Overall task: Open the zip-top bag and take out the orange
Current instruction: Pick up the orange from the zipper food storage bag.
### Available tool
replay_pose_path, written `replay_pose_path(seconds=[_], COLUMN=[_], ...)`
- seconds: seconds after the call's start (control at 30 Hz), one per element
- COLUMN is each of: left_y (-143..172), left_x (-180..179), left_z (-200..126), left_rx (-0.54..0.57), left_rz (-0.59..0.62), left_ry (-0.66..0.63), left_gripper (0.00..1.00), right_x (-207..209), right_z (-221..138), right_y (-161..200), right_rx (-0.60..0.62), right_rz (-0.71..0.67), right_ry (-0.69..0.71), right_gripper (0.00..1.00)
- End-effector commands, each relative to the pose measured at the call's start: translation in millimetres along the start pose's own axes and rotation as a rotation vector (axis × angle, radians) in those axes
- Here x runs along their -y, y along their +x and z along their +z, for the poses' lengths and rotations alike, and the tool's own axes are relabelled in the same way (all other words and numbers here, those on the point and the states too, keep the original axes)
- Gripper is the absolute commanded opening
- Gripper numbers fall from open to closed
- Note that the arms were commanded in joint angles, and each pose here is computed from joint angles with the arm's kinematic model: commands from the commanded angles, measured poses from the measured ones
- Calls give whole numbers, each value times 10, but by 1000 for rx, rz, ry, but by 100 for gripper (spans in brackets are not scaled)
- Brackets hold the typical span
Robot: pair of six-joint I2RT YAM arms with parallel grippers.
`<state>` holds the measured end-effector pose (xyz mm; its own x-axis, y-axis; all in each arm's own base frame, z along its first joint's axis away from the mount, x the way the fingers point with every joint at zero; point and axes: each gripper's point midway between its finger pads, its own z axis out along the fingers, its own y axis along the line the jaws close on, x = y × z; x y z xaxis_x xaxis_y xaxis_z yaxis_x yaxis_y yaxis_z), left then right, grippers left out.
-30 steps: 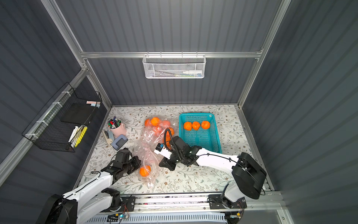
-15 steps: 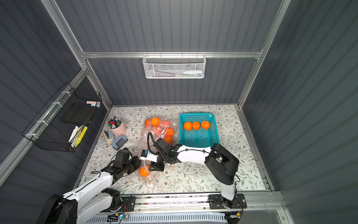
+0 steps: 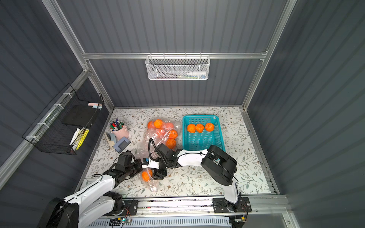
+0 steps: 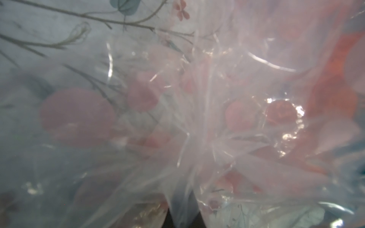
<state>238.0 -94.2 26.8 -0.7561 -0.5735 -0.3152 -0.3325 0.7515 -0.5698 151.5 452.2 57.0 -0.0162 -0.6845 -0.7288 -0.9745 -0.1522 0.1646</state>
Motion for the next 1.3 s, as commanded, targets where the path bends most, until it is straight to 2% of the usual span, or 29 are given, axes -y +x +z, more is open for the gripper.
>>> replay_pose_path(seconds=[0.0, 0.17, 0.43, 0.63, 0.8, 1.03, 1.13, 1.27], left_y=[28, 49, 71, 65, 53, 80, 78, 77], left_x=[-82, -110, -136, -127, -116, -148, -149, -148], left_z=[7, 12, 12, -5, -15, -9, -12, -12], left_rx=[-3, -4, -7, -3, -2, -6, -4, -5], left_rz=[17, 17, 16, 17, 10, -2, -3, -5], left_ry=[-27, -30, -32, -30, -31, -36, -37, -38], left_gripper=[0, 0, 0, 0, 0, 0, 0, 0], right_x=[-45, -59, 23, -82, -52, 143, 218, 260], right_z=[116, 274, 289, 217, -3, -371, -536, -758], right_y=[-168, -205, -331, -260, -35, 140, 96, -141], right_rx=[49, 52, 147, 128, 52, 27, 51, 148], right_rz=[-49, -46, 21, -1, 10, 55, 57, 69], right_ry=[-31, -27, 16, -19, 35, 188, 260, 311], right_gripper=[70, 73, 77, 56, 43, 42, 41, 41])
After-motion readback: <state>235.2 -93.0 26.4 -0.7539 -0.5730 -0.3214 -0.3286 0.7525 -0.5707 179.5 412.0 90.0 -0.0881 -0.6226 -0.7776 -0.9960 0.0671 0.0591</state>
